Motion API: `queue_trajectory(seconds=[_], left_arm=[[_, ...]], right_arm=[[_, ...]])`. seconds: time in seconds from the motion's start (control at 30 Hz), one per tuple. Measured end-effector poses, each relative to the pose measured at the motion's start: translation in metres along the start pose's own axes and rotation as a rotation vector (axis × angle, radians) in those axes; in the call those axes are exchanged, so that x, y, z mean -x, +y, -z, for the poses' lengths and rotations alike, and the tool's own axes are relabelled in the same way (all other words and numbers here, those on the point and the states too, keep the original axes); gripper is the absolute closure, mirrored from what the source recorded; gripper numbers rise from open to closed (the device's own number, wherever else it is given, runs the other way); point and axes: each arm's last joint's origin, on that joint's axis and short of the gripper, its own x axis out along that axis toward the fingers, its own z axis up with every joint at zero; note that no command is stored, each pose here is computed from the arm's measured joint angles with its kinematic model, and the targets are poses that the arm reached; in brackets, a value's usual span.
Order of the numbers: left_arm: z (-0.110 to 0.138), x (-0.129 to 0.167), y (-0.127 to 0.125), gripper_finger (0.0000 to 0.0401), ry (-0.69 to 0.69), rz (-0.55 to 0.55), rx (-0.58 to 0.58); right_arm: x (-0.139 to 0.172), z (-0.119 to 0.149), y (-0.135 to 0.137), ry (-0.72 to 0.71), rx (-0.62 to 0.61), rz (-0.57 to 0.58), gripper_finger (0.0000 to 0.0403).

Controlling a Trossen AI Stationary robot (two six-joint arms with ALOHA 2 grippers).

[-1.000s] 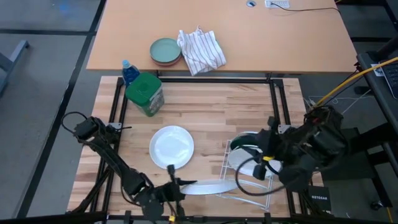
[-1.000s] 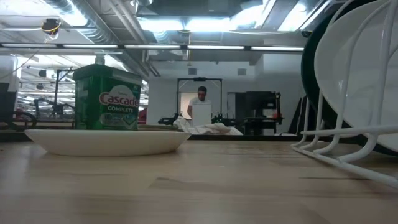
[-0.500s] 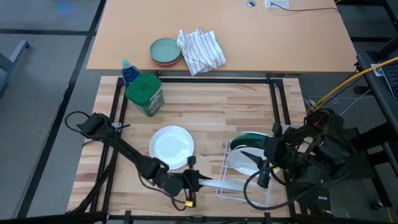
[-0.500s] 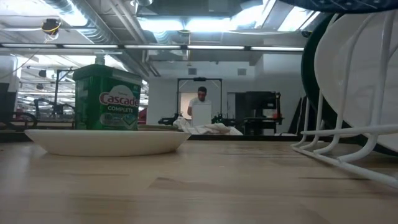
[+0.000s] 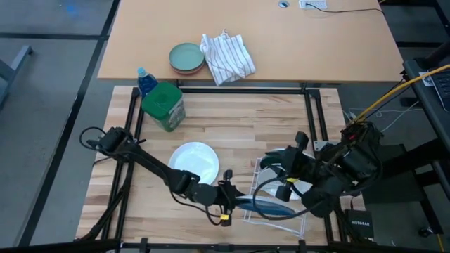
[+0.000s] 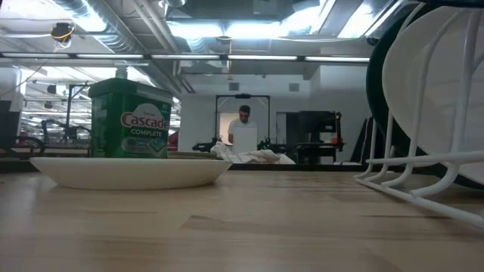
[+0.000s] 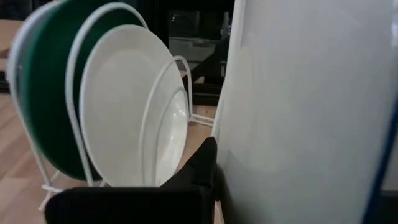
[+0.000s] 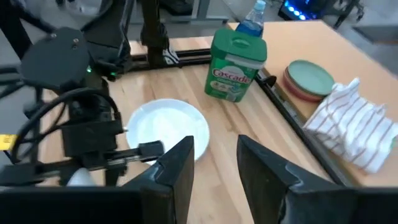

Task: Sort dishes
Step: Put the bottom right white plate on the dish rack

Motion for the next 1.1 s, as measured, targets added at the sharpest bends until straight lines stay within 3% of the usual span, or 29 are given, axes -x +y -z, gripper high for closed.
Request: queue_trajectory(seconds=[0.23, 0.6, 0.9, 1.1], left_arm=[[0.01, -0.009, -0.002, 0.0374, -0.013, 0.025, 0.017], [0.03, -0.029, -0.001, 0.0374, -0.033, 0.056, 0.02], [0.03, -0.059, -0.002, 0.0374, -0.049, 0.082, -0.045], [0.038, -0.072, -0.005, 0.0374, -0.032, 0.081, -0.076]], right_arm=[[-0.014, -0.007, -0.01, 0.021, 0.109, 0.042, 0.0276], [-0.042, -0.021, -0.028, 0.119, 0.069, -0.006, 0.0276], [-0.064, -0.054, -0.029, -0.005, 0.155, -0.328, 0.0276], [-0.075, -0.064, -0.037, -0.041, 0.245, -0.468, 0.0276]])
